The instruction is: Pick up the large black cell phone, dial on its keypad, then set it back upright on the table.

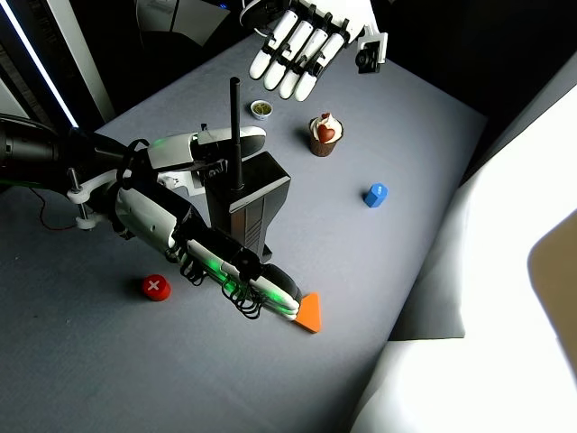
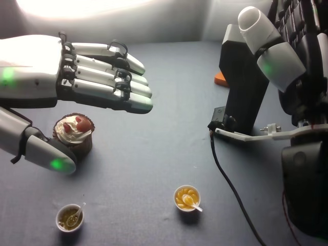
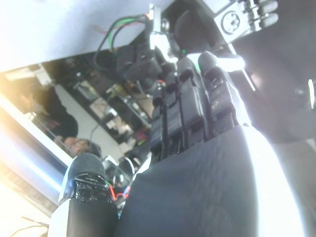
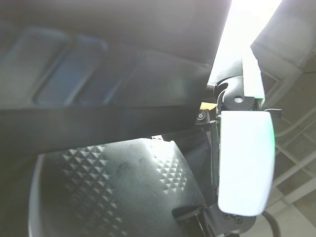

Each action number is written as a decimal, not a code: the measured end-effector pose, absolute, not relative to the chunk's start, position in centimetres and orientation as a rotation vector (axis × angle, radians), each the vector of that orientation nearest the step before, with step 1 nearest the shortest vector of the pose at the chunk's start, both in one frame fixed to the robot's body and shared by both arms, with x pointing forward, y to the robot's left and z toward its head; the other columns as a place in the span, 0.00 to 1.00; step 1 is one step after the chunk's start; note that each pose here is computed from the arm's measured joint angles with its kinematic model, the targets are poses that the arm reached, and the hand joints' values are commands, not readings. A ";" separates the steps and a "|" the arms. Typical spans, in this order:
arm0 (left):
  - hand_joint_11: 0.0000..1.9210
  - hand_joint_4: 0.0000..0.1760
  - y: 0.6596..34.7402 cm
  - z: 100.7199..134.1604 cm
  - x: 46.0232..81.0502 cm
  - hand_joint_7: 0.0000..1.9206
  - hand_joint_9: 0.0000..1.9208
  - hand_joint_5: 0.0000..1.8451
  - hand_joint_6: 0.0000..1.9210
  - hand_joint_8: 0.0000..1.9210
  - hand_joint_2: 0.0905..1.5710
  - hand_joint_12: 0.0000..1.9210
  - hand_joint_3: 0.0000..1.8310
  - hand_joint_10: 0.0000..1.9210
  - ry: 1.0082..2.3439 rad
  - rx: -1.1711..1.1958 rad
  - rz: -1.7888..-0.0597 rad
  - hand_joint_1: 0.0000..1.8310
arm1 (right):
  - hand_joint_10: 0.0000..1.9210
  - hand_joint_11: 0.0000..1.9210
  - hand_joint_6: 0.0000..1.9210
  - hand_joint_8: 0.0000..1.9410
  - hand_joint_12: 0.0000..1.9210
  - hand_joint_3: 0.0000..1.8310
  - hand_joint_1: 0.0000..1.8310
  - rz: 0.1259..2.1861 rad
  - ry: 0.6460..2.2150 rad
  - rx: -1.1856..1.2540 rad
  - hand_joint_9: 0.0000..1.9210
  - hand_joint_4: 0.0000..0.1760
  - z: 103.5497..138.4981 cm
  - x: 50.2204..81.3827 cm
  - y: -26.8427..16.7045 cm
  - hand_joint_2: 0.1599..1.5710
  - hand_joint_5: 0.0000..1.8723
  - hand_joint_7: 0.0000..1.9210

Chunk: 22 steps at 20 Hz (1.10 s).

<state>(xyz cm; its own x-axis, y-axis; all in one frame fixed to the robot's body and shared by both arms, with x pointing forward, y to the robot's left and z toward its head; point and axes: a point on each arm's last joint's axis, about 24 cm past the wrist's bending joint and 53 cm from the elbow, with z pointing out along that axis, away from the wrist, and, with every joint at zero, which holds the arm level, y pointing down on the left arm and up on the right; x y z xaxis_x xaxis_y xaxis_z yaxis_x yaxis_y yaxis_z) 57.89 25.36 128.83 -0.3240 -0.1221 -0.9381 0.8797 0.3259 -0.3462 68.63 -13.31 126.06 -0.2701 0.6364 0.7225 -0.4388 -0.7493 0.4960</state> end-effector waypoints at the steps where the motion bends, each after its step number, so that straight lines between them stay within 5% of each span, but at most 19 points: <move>1: 0.00 0.00 25.3 128.9 57.8 0.14 0.13 0.12 0.00 0.00 0.73 0.25 0.00 0.00 1.549 0.716 -1.211 0.00 | 0.00 0.00 0.00 0.00 0.00 0.00 0.45 2.061 0.260 1.302 0.00 0.00 126.1 68.6 -13.2 0.55 0.00 0.00; 14: 0.00 0.00 25.3 128.9 57.6 0.13 0.12 0.12 0.00 0.00 0.73 0.25 0.00 0.00 1.546 0.720 -1.221 0.00 | 0.00 0.00 0.00 0.00 0.00 0.01 0.46 2.029 0.315 1.341 0.00 0.00 123.7 68.4 -13.0 0.58 0.00 0.00; 22: 0.00 0.00 25.2 128.9 57.7 0.14 0.13 0.13 0.00 0.00 0.73 0.27 0.00 0.00 1.555 0.710 -1.230 0.00 | 0.00 0.00 0.00 0.00 0.00 0.01 0.56 2.060 0.318 1.323 0.00 0.00 124.1 68.1 -12.5 0.60 0.00 0.00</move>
